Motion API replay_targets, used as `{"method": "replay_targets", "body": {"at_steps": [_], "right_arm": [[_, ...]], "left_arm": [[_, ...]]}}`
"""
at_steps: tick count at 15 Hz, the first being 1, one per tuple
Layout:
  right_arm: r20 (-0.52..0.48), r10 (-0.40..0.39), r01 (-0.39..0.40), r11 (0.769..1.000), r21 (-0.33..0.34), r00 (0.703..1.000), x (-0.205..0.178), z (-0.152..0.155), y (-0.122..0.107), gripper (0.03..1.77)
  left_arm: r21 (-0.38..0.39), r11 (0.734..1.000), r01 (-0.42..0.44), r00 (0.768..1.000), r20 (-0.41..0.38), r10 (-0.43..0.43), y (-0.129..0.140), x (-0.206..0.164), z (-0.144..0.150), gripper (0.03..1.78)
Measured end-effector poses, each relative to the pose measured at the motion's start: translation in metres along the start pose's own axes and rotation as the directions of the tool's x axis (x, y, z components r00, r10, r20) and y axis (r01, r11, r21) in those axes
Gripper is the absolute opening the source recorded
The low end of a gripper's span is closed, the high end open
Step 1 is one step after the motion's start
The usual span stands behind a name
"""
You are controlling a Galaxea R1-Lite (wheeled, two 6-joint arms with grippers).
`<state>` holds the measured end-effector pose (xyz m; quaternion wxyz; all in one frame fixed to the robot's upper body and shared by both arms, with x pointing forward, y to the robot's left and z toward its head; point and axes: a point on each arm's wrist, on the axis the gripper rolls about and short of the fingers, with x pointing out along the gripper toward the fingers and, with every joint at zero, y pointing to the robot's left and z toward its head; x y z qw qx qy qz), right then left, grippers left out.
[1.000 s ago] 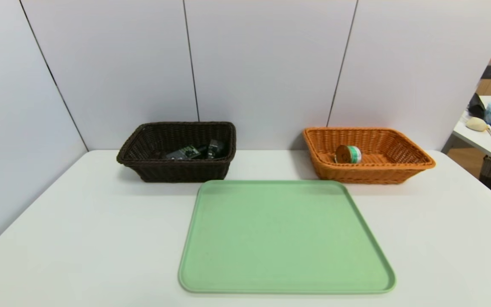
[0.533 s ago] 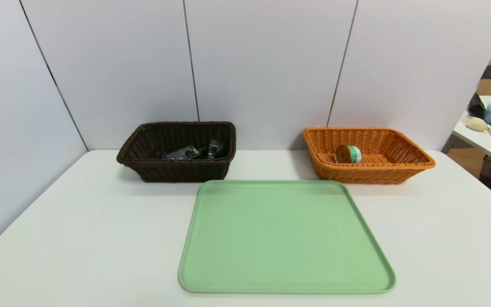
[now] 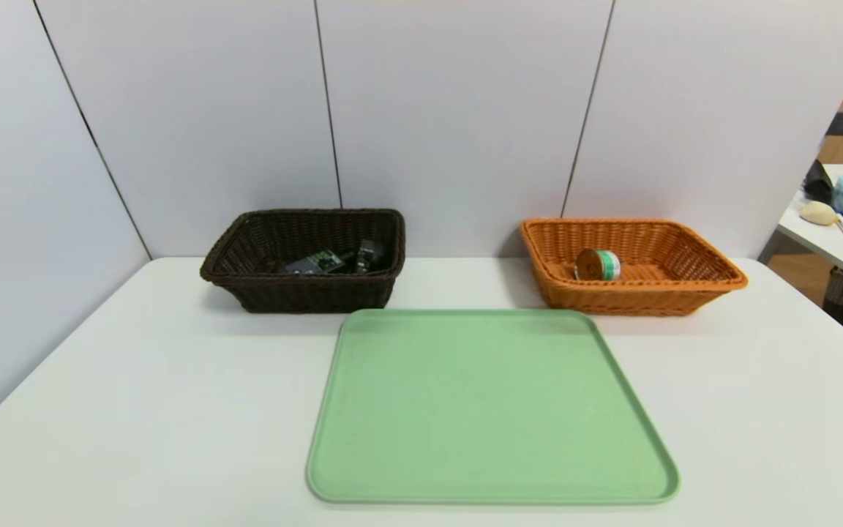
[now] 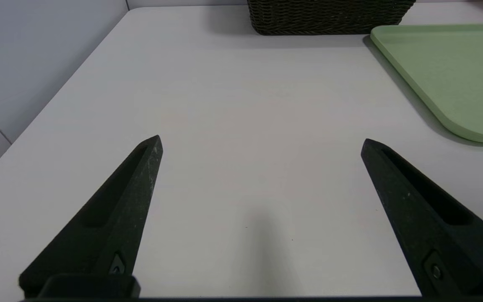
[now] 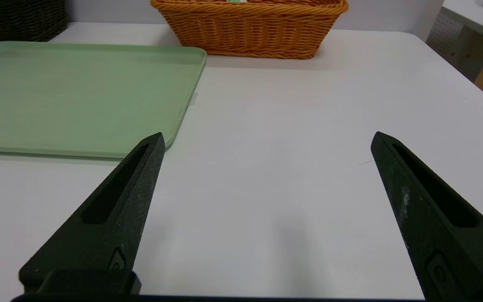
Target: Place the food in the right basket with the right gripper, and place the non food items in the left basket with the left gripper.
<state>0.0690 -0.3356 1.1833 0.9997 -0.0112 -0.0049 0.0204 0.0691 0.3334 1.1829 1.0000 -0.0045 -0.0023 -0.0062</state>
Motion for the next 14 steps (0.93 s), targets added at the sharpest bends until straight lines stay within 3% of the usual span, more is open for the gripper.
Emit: {"method": "replay_targets", "body": {"at_steps": [14], "right_arm": [[0.000,-0.017,0.017,1.000,0.001,1.000,0.0000,0.0000,-0.0004,1.69]], "left_arm": [[-0.001,1.000,-0.002,1.000,0.001,0.002,0.0000,0.0000,0.0002,1.69]]}}
